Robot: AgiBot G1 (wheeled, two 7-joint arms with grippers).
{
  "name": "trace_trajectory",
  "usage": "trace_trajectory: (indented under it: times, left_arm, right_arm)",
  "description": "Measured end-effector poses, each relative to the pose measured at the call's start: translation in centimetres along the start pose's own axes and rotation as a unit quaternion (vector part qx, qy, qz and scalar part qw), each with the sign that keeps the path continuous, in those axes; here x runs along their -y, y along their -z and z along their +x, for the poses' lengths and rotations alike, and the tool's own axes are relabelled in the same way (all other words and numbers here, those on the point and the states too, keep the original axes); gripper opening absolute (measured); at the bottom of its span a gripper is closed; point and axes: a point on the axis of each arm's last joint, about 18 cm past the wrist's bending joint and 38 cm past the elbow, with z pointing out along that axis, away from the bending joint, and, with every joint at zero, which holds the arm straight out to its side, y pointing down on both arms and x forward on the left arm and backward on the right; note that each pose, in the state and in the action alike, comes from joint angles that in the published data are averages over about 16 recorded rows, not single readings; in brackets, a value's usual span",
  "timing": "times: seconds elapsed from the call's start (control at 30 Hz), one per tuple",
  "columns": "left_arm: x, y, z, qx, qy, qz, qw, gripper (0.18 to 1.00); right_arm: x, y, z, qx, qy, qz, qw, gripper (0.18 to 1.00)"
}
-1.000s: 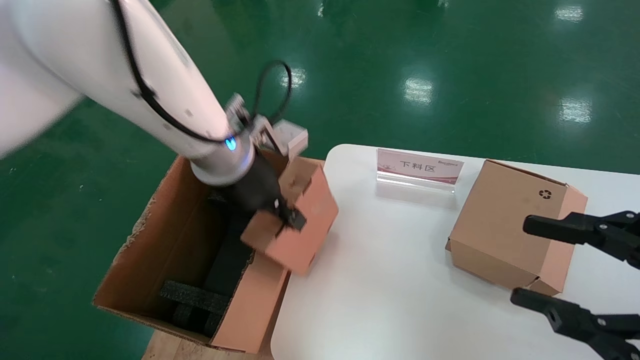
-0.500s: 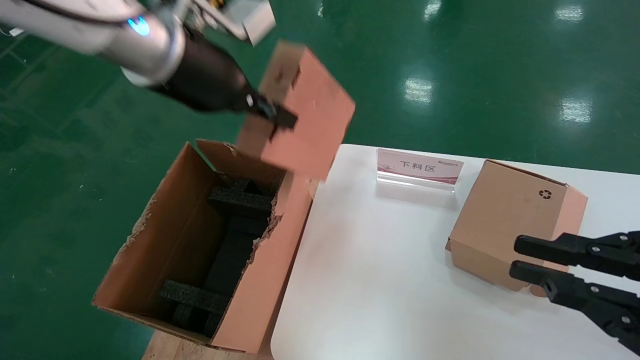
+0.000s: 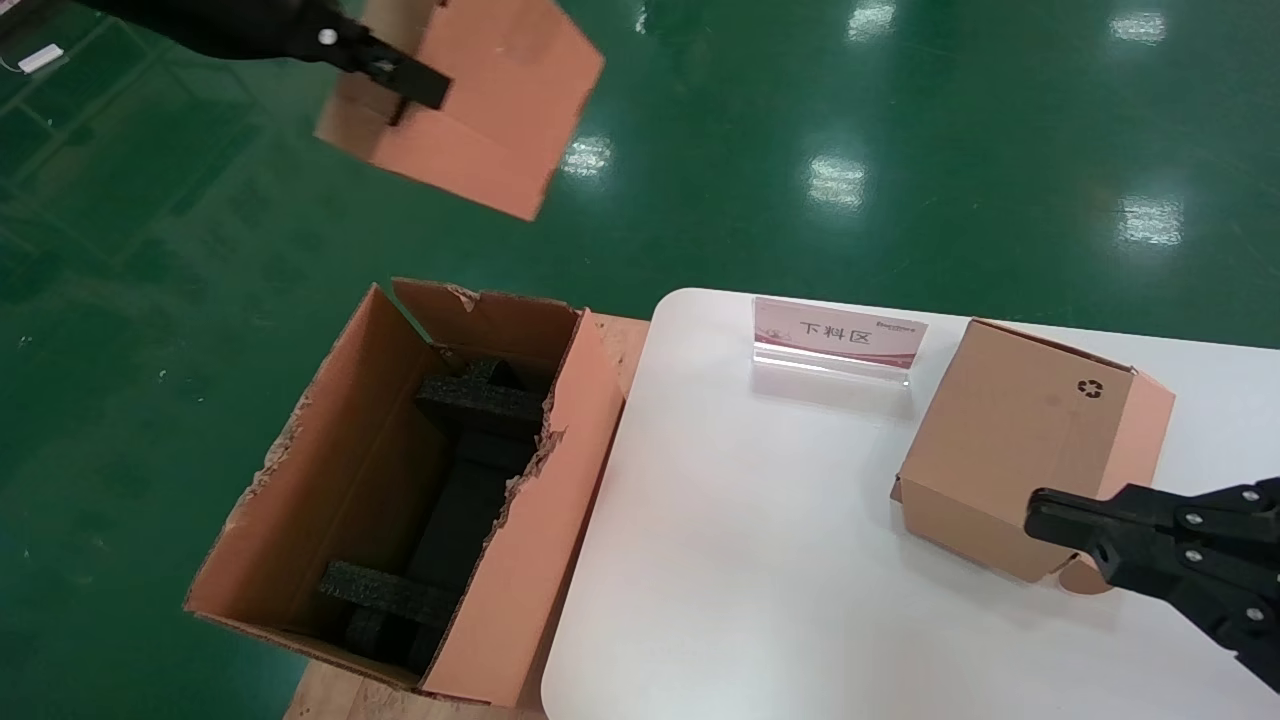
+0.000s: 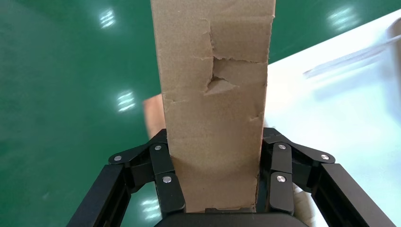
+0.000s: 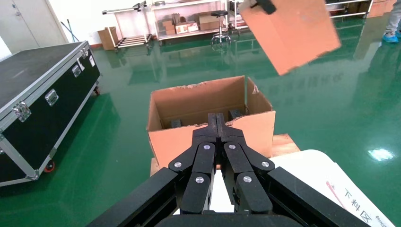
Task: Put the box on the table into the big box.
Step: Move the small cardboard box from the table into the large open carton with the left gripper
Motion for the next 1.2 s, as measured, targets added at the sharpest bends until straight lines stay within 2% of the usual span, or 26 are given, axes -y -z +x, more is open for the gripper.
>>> trace_trajectory:
  times: [0.27,0.6,0.83,1.03,1.2]
  left_arm:
    - [-2.6,-0.3,-2.5,0.031,0.004,-0.066,0.9974,0.327]
    - [-7.0,-1.0,-4.0,0.035,0.053,-0.158,0.9855,0.325]
    - [-9.6,-1.3,-3.8,0.023,0.104,-0.213,0.9712,0.324]
    - [-11.4,-1.7,-2.8,0.010,0.143,-0.265,0.9536,0.323]
    - [-12.4,-2.1,-1.9,0.003,0.164,-0.306,0.9378,0.322]
  right_arm:
    - [0.0,0.0,0.0,0.000,0.000,0.000,1.000,0.180]
    - [0.0,0.0,0.0,0.000,0.000,0.000,1.000,0.178]
    - [0.0,0.0,0.0,0.000,0.000,0.000,1.000,0.230]
    - [0.0,0.0,0.0,0.000,0.000,0.000,1.000,0.274]
    - [0.0,0.0,0.0,0.000,0.000,0.000,1.000,0.383]
